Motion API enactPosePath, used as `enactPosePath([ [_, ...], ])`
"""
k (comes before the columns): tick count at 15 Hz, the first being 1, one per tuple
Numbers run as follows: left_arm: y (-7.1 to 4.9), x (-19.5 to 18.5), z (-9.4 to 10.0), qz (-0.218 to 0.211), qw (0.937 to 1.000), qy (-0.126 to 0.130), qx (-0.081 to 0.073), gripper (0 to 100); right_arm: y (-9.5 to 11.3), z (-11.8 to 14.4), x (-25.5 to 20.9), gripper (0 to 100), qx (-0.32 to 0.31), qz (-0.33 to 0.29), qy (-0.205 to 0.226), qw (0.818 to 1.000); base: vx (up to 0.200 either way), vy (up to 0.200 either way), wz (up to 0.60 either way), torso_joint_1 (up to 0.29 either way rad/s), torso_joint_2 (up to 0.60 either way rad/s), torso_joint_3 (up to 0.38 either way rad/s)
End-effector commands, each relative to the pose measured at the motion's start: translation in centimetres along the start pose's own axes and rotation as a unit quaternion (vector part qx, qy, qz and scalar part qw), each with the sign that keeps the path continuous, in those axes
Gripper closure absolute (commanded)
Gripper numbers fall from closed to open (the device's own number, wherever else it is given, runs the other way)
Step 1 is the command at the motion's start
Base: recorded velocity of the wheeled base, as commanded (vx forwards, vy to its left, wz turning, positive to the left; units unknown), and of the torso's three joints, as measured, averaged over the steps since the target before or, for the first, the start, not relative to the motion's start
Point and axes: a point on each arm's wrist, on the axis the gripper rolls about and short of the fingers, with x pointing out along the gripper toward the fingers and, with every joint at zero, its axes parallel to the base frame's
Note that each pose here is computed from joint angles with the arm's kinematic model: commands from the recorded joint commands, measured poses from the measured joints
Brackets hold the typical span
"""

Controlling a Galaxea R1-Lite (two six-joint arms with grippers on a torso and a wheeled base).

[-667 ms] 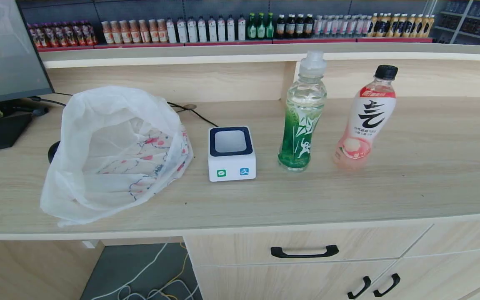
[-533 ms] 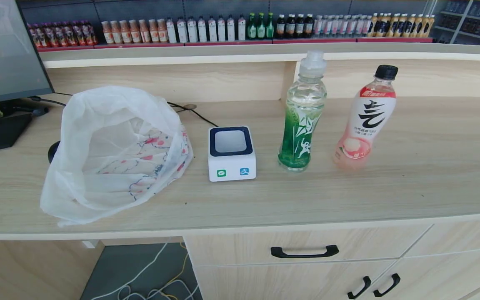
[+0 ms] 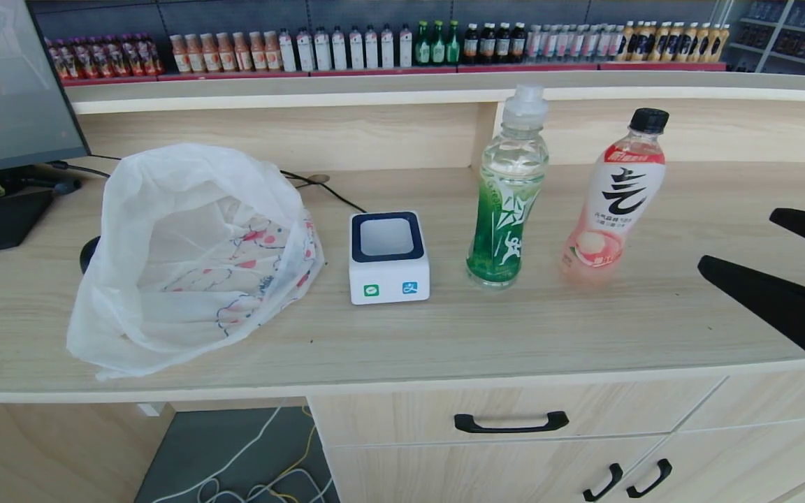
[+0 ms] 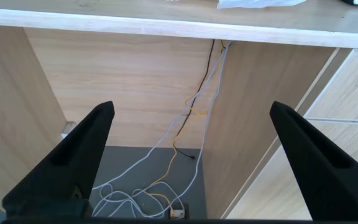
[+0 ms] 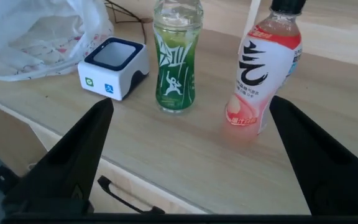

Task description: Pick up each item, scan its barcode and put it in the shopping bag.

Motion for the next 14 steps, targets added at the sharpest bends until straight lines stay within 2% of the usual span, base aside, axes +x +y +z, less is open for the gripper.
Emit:
enactPosePath([
  [1, 0.0, 0.0, 0.0, 0.0, 1.0, 0.0, -0.001, 0, 2.6, 0.3, 3.9, 0, -0.03, 0.034, 0.027, 0.999, 0.0, 0.0, 0.0, 0.0, 0.0, 0.0],
  [6, 0.0, 0.0, 0.0, 0.0, 1.0, 0.0, -0.001, 0, 6.4, 0.8, 6.5, 0, -0.043, 0.029, 0.025, 0.998, 0.0, 0.0, 0.0, 0.0, 0.0, 0.0],
  [14, 0.0, 0.0, 0.0, 0.0, 1.0, 0.0, -0.001, 0, 8.6, -1.8, 11.6, 0, -0.025, -0.043, -0.028, 0.998, 0.0, 0.0, 0.0, 0.0, 0.0, 0.0],
])
